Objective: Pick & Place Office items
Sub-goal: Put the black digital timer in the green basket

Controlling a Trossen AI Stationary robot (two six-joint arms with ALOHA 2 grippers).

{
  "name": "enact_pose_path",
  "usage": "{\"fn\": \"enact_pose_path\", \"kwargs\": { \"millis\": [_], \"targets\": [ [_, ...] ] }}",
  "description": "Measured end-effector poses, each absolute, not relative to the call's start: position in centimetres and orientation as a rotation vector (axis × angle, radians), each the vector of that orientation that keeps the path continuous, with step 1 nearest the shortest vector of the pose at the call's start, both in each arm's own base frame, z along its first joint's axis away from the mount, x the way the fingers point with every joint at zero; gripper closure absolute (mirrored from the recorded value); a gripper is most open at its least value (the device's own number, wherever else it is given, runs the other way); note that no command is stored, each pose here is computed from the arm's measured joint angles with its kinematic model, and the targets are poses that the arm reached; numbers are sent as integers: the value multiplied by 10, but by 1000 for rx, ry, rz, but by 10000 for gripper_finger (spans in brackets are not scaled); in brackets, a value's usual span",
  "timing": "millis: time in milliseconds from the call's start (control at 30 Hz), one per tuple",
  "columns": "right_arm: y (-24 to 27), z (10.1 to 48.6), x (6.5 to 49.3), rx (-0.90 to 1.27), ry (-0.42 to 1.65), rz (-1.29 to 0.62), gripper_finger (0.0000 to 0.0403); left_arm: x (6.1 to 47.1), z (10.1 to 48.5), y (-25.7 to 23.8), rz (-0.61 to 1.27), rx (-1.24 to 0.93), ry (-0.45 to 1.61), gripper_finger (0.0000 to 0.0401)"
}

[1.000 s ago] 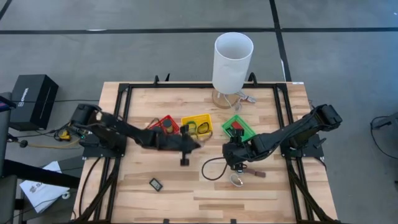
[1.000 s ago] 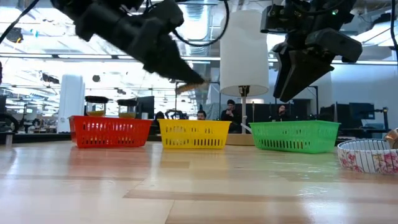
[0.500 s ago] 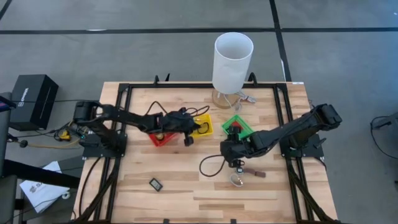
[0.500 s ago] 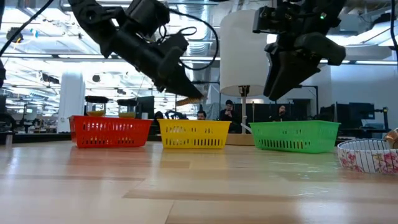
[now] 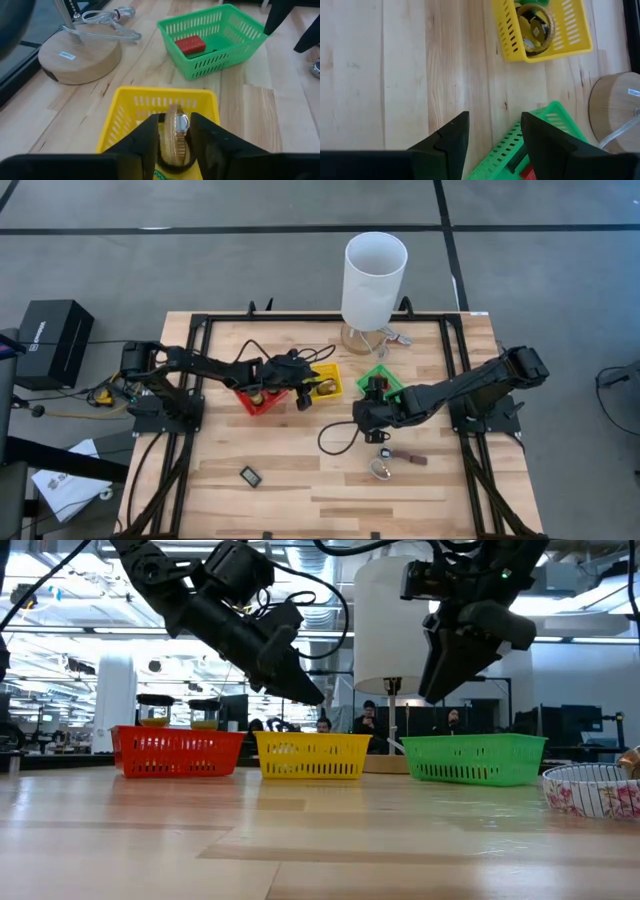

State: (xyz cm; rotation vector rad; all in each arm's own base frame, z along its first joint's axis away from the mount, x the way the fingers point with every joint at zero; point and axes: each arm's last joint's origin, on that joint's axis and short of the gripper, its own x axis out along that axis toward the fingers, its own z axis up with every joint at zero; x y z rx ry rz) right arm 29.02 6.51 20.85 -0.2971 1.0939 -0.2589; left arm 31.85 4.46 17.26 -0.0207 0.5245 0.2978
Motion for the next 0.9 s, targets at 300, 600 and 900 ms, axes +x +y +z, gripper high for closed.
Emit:
{"fn": "enact_pose_path", "kwargs": {
  "millis": [300, 600, 900],
  "targets": [
    [71, 208, 291, -227, 1102, -151, 232, 319, 173, 44, 294, -22, 524, 281],
    [74, 212, 299, -184, 1018, -126, 232, 320, 176, 24, 98, -104, 518, 292],
    [79, 212, 298, -179, 1011, -103, 232, 308, 181, -70, -320, -9, 546, 289]
  ]
}}
